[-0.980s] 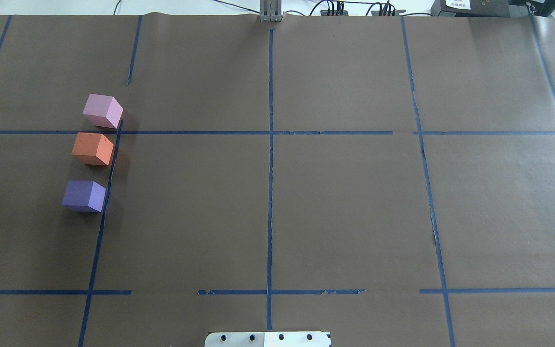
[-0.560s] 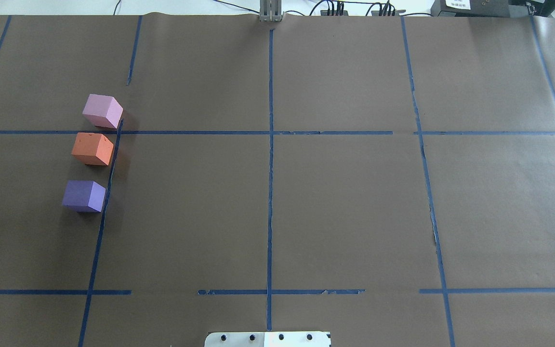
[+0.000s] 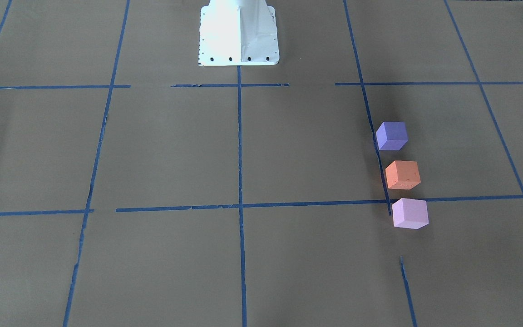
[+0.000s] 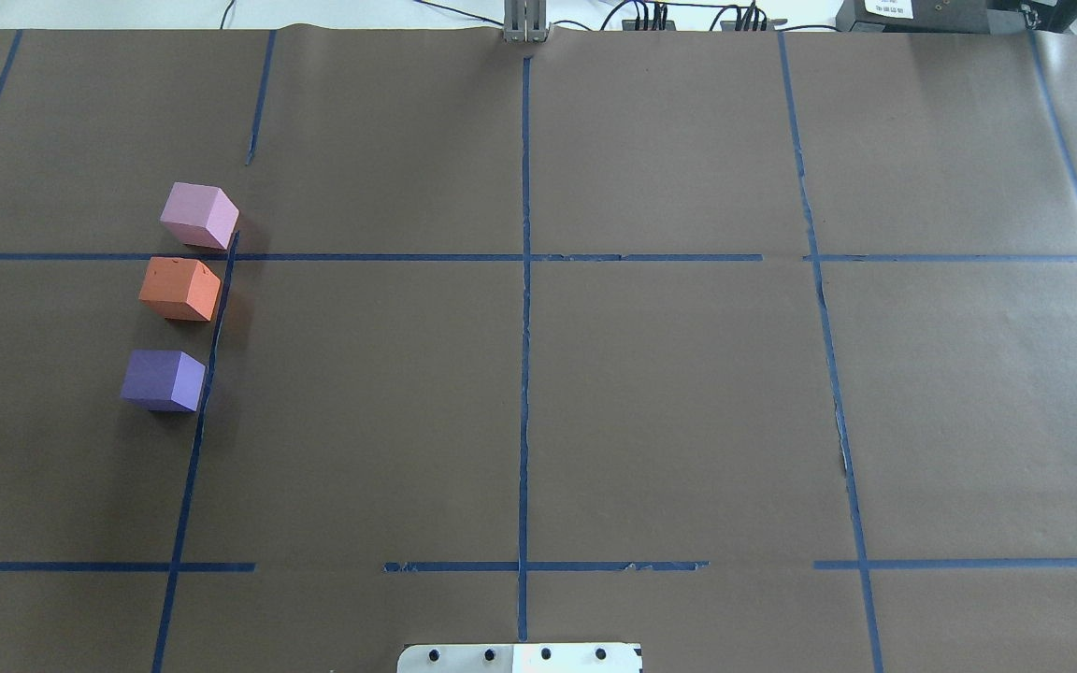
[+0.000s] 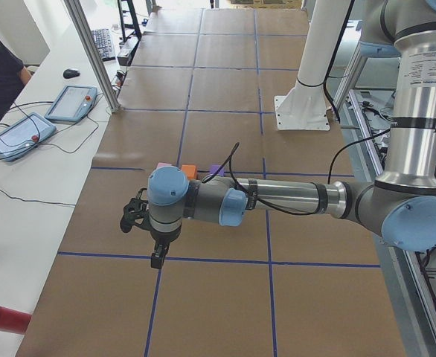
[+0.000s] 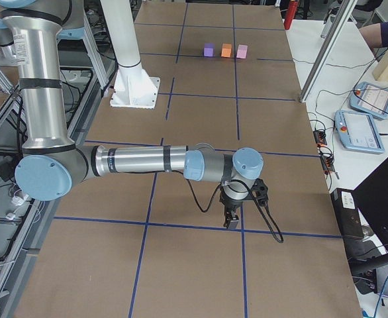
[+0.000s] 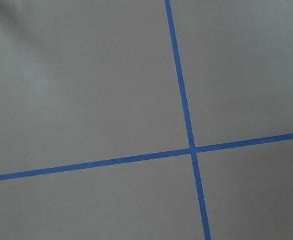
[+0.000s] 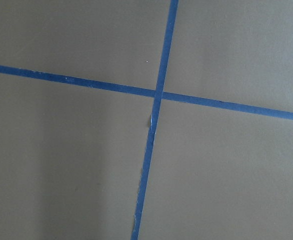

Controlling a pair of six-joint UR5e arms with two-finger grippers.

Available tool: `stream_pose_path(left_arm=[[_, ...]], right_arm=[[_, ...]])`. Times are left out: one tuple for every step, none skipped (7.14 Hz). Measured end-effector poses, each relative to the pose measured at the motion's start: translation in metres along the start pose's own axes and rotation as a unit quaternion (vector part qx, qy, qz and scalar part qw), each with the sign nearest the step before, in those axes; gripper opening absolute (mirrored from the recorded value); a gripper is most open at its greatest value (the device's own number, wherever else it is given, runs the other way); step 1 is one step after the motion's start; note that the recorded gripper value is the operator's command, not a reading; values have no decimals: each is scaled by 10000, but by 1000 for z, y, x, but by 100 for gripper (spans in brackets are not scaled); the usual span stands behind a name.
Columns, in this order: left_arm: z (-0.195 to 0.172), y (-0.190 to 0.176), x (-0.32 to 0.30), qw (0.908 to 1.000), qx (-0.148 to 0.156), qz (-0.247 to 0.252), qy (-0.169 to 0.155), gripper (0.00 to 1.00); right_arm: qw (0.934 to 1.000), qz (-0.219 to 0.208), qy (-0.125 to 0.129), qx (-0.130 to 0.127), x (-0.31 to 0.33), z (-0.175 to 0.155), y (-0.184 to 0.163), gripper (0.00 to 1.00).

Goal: Arrange blocks in a line

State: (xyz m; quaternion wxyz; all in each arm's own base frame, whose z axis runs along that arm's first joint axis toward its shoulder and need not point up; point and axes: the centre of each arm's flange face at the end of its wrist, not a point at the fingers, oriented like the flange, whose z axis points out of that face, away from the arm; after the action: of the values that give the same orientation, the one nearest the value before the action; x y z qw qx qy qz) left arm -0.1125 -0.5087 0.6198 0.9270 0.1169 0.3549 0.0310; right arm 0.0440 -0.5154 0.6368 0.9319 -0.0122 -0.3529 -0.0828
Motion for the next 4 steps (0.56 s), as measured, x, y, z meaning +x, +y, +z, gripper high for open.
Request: stream_pose_path(left_arm=[[1, 2, 0, 10000, -9, -8, 10, 100], [1, 2, -1, 10000, -14, -11, 15, 100], [1, 2, 0, 10000, -13, -8, 17, 100], [1, 3, 0, 10000, -14, -7, 19, 100]], right_arm=[[10000, 0, 0, 0, 0, 0, 0, 100], [10000, 0, 0, 0, 0, 0, 0, 100], [10000, 0, 0, 0, 0, 0, 0, 100], [10000, 0, 0, 0, 0, 0, 0, 100]])
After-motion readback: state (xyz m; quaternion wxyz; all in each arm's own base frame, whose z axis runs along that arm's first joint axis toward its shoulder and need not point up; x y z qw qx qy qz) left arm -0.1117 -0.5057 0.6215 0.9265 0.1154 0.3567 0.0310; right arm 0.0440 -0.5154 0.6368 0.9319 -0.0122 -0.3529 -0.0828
